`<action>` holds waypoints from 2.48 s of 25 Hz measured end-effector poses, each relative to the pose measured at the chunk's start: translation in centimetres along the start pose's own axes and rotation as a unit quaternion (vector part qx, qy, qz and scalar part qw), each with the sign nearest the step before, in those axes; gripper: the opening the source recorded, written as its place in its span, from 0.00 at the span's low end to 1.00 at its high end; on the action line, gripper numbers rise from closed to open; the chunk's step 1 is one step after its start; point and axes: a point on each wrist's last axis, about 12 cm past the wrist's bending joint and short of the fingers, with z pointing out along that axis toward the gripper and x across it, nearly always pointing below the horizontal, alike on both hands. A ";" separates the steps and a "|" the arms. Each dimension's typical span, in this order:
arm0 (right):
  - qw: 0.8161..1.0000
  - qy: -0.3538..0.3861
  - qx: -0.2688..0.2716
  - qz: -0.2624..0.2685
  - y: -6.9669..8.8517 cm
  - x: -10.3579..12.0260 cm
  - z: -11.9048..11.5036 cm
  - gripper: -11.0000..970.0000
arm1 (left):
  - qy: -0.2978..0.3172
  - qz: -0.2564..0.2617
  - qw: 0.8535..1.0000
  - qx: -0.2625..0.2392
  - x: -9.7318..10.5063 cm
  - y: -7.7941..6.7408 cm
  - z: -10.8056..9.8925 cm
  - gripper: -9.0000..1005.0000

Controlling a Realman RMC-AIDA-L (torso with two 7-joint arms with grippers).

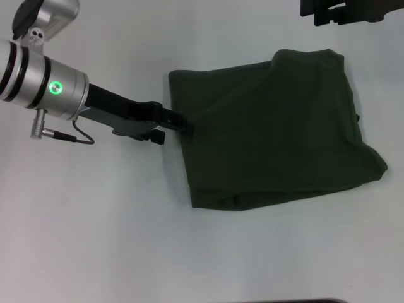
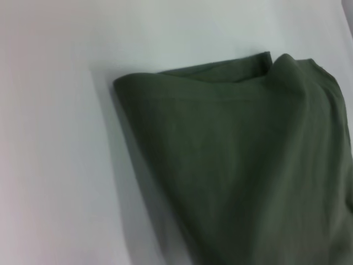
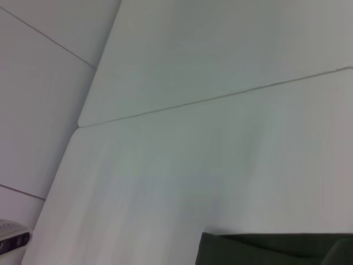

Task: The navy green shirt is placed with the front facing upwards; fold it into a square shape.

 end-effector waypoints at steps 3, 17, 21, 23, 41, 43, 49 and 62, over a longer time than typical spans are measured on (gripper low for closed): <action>1.000 -0.001 0.001 0.002 -0.2 0.1 -0.1 0.51 | 0.001 -0.009 1.000 0.000 0.0 0.0 0.0 0.78; 1.000 0.000 0.000 0.004 -0.3 0.3 -0.1 0.51 | 0.010 -0.019 1.000 0.004 0.8 -0.7 2.8 0.78; 1.000 0.001 -0.001 0.004 -0.4 0.4 -0.1 0.51 | 0.014 -0.020 1.000 0.008 0.9 -1.0 3.4 0.77; 1.000 0.001 -0.001 0.004 -0.4 0.4 -0.1 0.51 | 0.012 -0.026 1.000 0.013 0.8 -1.3 3.6 0.77; 1.000 0.003 -0.004 0.008 -0.5 0.7 0.2 0.51 | 0.026 -0.019 0.999 0.002 0.6 -1.7 3.6 0.23; 1.000 0.003 -0.003 0.009 -0.5 0.8 0.2 0.51 | 0.020 -0.030 0.999 -0.002 0.8 -1.0 2.8 0.14; 1.000 0.002 -0.002 0.012 -0.7 0.9 0.1 0.51 | 0.002 -0.062 0.998 -0.009 1.4 0.9 0.2 0.10; 1.000 -0.001 -0.001 0.010 -0.5 0.4 0.1 0.51 | -0.041 -0.102 0.994 0.001 3.4 4.2 -3.6 0.09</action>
